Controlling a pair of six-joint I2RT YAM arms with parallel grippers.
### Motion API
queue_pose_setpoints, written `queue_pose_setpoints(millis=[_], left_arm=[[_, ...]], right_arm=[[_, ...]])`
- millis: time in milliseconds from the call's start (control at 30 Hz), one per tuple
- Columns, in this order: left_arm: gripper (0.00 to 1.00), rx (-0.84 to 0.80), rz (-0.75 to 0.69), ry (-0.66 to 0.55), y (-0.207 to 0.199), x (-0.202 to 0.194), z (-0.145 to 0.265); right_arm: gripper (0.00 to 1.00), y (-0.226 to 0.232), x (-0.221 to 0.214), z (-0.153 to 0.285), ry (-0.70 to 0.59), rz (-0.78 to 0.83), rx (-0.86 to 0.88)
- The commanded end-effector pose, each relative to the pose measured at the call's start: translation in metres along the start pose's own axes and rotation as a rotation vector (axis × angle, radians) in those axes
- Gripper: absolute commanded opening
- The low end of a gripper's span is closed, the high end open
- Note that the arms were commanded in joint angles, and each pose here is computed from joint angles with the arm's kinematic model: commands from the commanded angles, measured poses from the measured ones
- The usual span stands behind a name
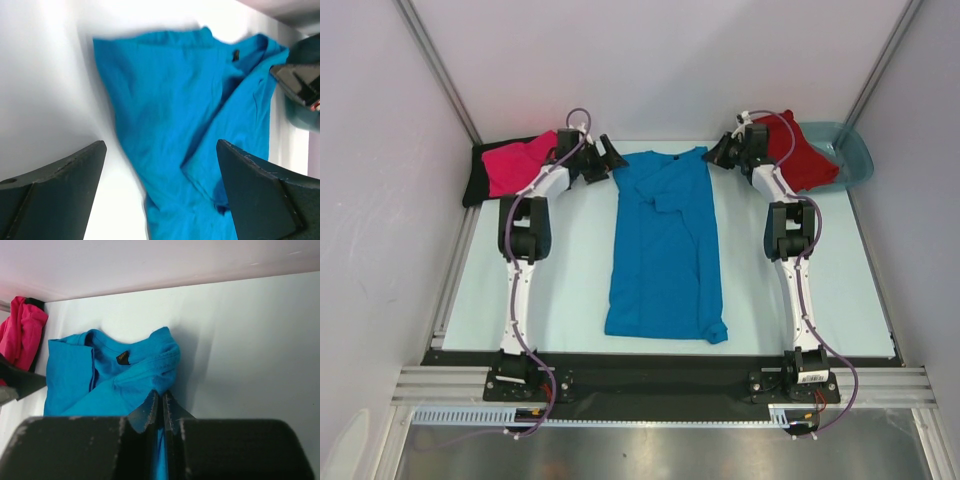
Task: Fold and stack the t-shirts
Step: Fold the tshirt
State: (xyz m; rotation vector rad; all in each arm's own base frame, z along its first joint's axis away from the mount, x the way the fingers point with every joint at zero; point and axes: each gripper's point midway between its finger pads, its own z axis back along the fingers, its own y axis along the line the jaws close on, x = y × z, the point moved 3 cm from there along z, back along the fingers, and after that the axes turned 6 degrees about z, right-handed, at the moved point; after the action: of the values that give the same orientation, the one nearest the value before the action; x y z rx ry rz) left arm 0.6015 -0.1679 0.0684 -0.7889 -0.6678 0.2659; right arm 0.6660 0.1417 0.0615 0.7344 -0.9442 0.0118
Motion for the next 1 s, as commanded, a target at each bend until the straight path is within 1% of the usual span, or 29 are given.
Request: queue_pose_setpoints(millis=[0, 167, 200, 400, 467, 500, 567, 600, 633, 667, 700, 767, 800, 833, 867, 900, 933, 967], left_arm=[[1.00, 0.058, 0.002, -0.011, 0.018, 0.003, -0.014], [1.00, 0.025, 0.012, -0.030, 0.011, 0.010, -0.027], [1.00, 0.029, 0.019, -0.020, 0.017, 0.005, -0.033], [1.00, -0.015, 0.035, -0.020, 0.008, 0.006, -0.044], [0.92, -0.026, 0.038, -0.017, 0.005, 0.005, -0.048], [0.90, -0.023, 0.040, -0.012, 0.006, 0.004, -0.049], [0.79, -0.017, 0.050, -0.012, 0.007, 0.004, -0.050], [0.78, -0.011, 0.051, -0.010, 0.008, 0.004, -0.050], [0.81, 0.007, 0.048, -0.020, 0.008, 0.005, -0.049], [0.80, 0.022, 0.039, -0.013, 0.007, 0.004, -0.047], [0.73, 0.037, 0.030, -0.016, 0.007, 0.004, -0.047], [0.71, 0.084, 0.012, -0.022, 0.008, 0.001, -0.046], [0.59, 0.088, 0.006, -0.023, 0.006, 0.001, -0.045], [0.56, 0.094, 0.007, -0.019, 0.007, -0.001, -0.046], [0.56, 0.094, 0.009, -0.015, 0.006, -0.001, -0.046], [0.59, 0.093, 0.016, -0.006, 0.008, -0.004, -0.047], [0.60, 0.092, 0.022, -0.001, 0.008, -0.005, -0.047], [0.60, 0.090, 0.025, 0.004, 0.009, -0.006, -0.048]], right_arm=[[0.07, 0.006, 0.006, 0.002, -0.022, 0.020, 0.026], [0.06, 0.025, -0.001, -0.002, -0.003, 0.051, 0.033], [0.07, 0.026, -0.002, -0.003, 0.002, 0.059, 0.034], [0.06, 0.030, -0.005, -0.005, 0.011, 0.077, 0.029], [0.06, 0.031, -0.004, -0.004, 0.008, 0.076, 0.030], [0.06, 0.033, -0.002, -0.004, 0.006, 0.079, 0.033], [0.06, 0.032, -0.001, -0.002, 0.004, 0.083, 0.032], [0.06, 0.033, 0.001, -0.002, 0.002, 0.083, 0.033], [0.06, 0.033, 0.001, -0.001, 0.003, 0.083, 0.032], [0.06, 0.034, 0.002, -0.001, 0.002, 0.084, 0.033], [0.06, 0.033, 0.002, -0.001, 0.004, 0.084, 0.030], [0.06, 0.034, 0.002, 0.000, 0.004, 0.083, 0.030], [0.06, 0.033, 0.000, -0.001, 0.008, 0.080, 0.030], [0.06, 0.034, 0.000, -0.001, 0.008, 0.082, 0.032], [0.06, 0.034, 0.000, -0.001, 0.008, 0.082, 0.032], [0.08, 0.033, -0.002, -0.001, 0.011, 0.081, 0.030], [0.11, 0.032, -0.002, -0.001, 0.012, 0.083, 0.029], [0.17, 0.031, -0.002, -0.001, 0.012, 0.084, 0.022]])
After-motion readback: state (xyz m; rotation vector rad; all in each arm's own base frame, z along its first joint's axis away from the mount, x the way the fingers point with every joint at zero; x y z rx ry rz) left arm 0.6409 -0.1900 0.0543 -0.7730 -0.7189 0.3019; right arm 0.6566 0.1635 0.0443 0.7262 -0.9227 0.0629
